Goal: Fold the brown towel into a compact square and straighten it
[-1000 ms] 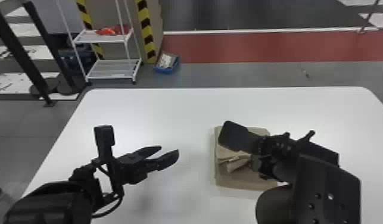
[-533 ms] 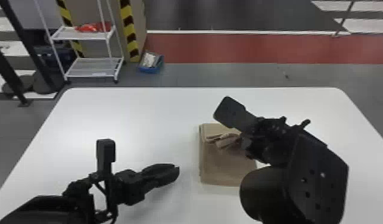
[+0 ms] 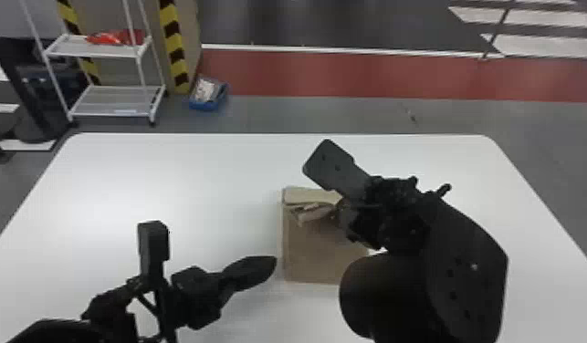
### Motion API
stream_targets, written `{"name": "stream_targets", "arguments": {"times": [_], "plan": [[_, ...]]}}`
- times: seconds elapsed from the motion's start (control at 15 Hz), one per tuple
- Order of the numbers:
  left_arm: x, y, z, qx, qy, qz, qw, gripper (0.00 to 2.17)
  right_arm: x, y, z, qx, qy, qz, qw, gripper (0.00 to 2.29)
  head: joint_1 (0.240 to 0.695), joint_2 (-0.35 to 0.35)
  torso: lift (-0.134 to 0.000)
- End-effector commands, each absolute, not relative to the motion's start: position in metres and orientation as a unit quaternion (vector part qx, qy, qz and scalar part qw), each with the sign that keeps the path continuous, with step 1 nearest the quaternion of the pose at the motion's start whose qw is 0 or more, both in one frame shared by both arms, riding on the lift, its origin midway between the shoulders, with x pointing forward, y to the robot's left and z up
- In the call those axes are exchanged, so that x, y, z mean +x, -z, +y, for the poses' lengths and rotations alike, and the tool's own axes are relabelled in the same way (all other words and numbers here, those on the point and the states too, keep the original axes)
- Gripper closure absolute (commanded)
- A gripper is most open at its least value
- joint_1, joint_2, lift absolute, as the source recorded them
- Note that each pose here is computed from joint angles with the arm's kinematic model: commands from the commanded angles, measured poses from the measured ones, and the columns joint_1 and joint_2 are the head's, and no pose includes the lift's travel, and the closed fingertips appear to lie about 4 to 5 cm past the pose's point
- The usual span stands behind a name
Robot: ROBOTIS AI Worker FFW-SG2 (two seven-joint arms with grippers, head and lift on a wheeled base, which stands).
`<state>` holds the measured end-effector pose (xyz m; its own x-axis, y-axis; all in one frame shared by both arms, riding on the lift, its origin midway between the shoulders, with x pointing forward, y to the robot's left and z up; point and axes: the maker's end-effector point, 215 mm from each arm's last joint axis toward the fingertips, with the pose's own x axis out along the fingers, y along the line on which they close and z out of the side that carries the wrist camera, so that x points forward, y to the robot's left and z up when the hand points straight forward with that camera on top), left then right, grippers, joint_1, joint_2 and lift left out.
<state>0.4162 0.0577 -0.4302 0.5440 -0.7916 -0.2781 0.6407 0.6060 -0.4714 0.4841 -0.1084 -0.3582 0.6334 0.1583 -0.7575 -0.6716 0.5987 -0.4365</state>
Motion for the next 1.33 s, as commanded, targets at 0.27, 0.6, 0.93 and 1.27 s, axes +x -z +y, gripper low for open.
{"name": "stream_targets", "arguments": {"times": [0.27, 0.6, 0.93, 1.27], "plan": [[0.408, 0.402, 0.036, -0.176, 0.445, 0.176, 0.860, 2.15, 0.486, 0.354, -0.110, -0.375, -0.247, 0.343, 0.825, 1.49, 0.695, -0.071, -0.124], [0.400, 0.424, 0.005, -0.145, 0.466, 0.159, 0.858, 2.15, 0.486, 0.351, -0.110, -0.374, -0.247, 0.340, 0.827, 1.48, 0.695, -0.115, -0.124], [0.403, 0.443, -0.012, -0.108, 0.473, 0.161, 0.859, 2.15, 0.472, 0.347, -0.103, -0.367, -0.257, 0.334, 0.829, 1.48, 0.695, -0.139, -0.124], [0.407, 0.467, -0.011, -0.053, 0.464, 0.176, 0.867, 2.15, 0.455, 0.354, -0.106, -0.366, -0.263, 0.343, 0.824, 1.48, 0.695, -0.152, -0.124]]}}
